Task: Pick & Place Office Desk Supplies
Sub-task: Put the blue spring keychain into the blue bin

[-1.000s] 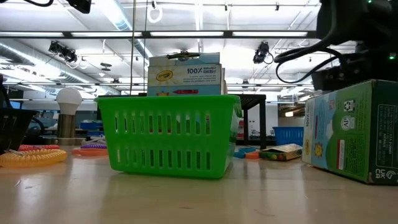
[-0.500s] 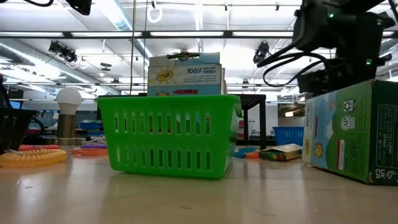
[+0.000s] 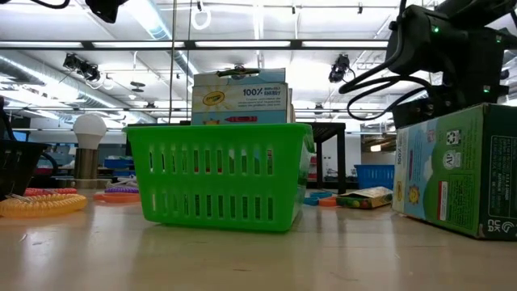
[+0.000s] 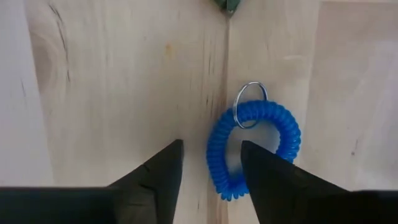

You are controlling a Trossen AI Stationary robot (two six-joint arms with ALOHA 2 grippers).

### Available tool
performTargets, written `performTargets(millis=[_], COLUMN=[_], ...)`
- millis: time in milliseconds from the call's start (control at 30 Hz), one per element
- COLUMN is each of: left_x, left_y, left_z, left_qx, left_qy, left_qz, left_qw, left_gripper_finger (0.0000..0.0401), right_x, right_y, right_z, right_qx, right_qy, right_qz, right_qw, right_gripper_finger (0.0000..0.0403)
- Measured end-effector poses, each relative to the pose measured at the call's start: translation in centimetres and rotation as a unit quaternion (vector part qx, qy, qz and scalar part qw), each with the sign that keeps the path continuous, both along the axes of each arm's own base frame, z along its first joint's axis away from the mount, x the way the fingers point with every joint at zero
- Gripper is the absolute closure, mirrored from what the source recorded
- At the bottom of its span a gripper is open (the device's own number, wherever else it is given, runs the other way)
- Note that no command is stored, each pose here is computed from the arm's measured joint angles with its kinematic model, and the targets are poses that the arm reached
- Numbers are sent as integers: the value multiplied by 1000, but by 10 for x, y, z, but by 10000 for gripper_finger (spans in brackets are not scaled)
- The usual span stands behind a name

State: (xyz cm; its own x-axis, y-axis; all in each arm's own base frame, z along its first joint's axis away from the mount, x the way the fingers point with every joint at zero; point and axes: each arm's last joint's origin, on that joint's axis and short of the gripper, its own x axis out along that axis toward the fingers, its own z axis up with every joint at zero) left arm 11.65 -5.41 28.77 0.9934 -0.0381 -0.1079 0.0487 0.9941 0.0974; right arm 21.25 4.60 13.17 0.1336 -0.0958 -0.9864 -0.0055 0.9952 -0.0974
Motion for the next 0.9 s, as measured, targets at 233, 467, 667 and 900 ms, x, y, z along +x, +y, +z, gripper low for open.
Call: performTargets(millis=[233, 467, 667, 900], left_x=[0, 0, 0, 0], left_y=[0, 0, 0, 0], left_z=[0, 0, 0, 0], left_qx=[-3, -4, -8, -8], left_qy=[0, 1, 1, 1], left_qz=[0, 0, -1, 1], left_qw=[1000, 1000, 1000, 1000], left_gripper_finger=[118, 118, 118, 118], right_x=[2, 5, 8, 6], right_y=[0, 0, 0, 3], right_z=[-1, 0, 1, 11], right_qx=[2, -7, -50, -46], right_qy=[-16, -39, -88, -141], right_qz=[-19, -69, -116, -139], right_qw=[1000, 997, 988, 979], right_gripper_finger=[342, 389, 397, 399])
